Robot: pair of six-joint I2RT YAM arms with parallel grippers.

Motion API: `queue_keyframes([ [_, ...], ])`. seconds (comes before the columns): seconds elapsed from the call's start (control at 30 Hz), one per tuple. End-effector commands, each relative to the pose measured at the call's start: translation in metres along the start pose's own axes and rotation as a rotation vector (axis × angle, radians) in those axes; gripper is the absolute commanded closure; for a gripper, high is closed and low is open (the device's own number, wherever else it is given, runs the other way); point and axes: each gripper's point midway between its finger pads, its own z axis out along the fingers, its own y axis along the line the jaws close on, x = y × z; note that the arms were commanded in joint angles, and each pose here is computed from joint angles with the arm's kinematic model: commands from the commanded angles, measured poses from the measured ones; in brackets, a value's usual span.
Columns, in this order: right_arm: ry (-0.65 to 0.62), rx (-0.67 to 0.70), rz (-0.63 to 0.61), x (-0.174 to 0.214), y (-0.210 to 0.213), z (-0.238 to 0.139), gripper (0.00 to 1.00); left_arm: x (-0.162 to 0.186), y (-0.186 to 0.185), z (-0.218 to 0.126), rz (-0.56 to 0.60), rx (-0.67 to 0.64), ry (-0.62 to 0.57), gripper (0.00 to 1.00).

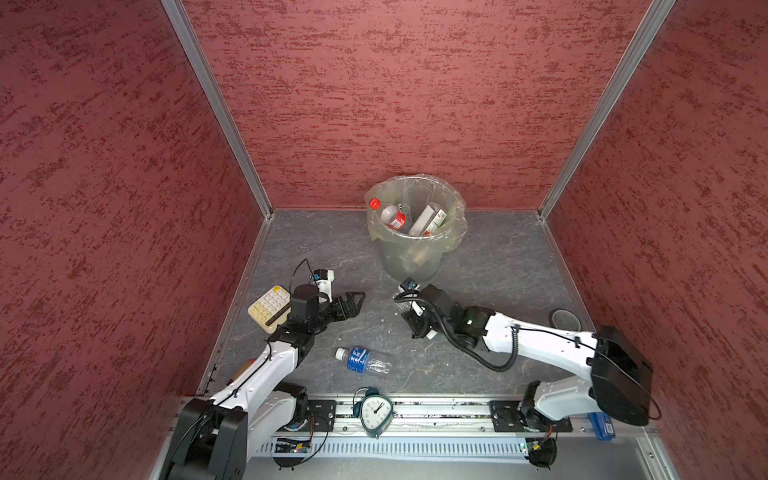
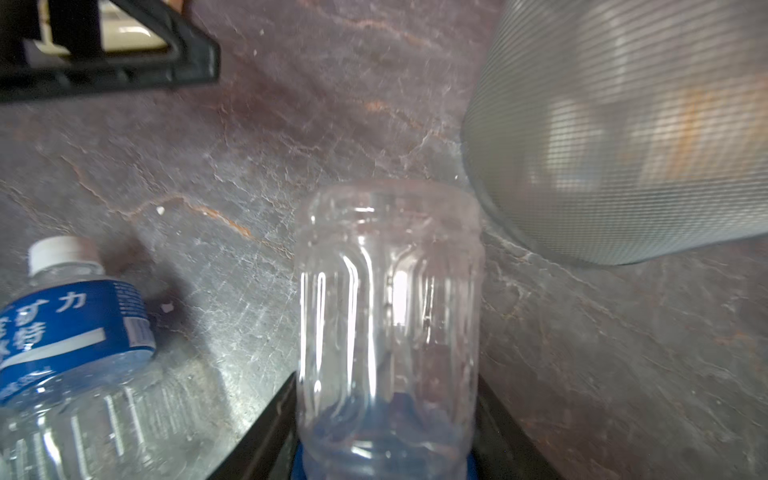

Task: Throw the plastic bottles in the bin
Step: 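Swing the held bottle with the right gripper over the bin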

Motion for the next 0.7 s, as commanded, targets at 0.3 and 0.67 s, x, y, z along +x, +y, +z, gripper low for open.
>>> queue_keyframes([
  [0.3,-0.373,0.133,0.250,-0.030,-0.045,-0.097,0.57,0.009,-0.030,0.004,0.137,0.064,0.003,0.01],
  [0.67,-0.644,0.084,0.286,-0.039,-0.061,-0.168,0.57,0.018,-0.038,0.009,0.160,0.085,0.024,0.01],
])
